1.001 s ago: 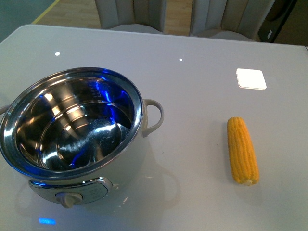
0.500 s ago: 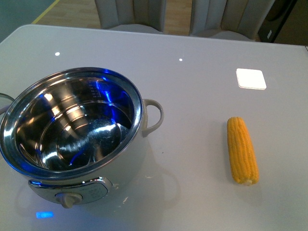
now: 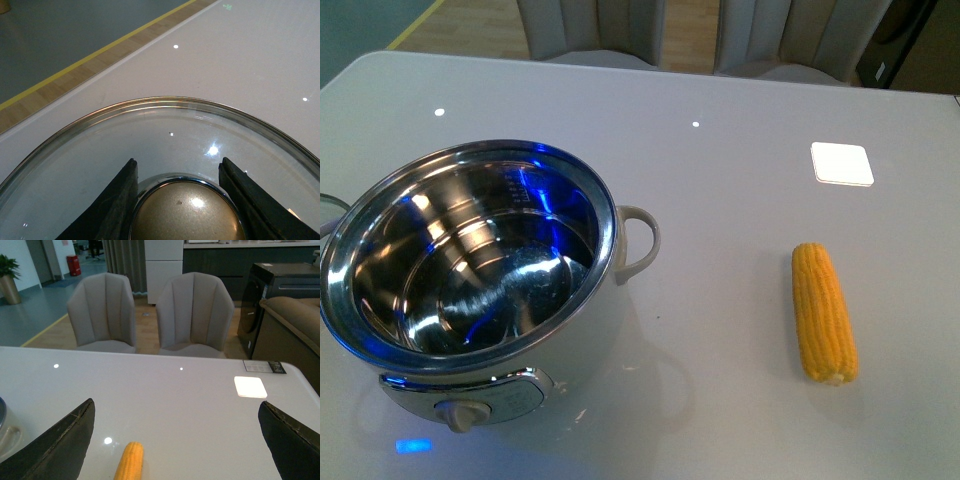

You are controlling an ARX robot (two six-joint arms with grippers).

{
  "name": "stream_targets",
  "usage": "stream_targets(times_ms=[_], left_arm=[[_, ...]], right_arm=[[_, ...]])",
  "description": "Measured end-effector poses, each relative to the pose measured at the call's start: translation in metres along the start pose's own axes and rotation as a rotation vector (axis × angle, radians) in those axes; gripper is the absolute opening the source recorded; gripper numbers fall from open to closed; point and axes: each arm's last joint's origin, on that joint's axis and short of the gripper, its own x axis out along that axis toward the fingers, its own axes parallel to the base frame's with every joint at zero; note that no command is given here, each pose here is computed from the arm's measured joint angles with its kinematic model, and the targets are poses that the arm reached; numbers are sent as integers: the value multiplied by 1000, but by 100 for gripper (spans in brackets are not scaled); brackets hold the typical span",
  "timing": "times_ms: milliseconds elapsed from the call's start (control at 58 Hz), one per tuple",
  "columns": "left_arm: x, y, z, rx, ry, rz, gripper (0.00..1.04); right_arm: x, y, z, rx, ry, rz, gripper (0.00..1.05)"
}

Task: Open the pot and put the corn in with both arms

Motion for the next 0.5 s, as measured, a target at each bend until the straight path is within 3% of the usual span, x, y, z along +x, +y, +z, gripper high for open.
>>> stream_targets(times_ms=[207, 276, 500], left_arm=[[0, 0, 0, -4, 0, 2, 47], [0, 0, -1, -2, 0, 17, 65], [0, -1, -1, -1, 0, 39, 99]], right_arm=[[0, 0, 0, 0, 0, 0, 96], [0, 0, 0, 0, 0, 0, 96], [0, 0, 0, 0, 0, 0, 96]])
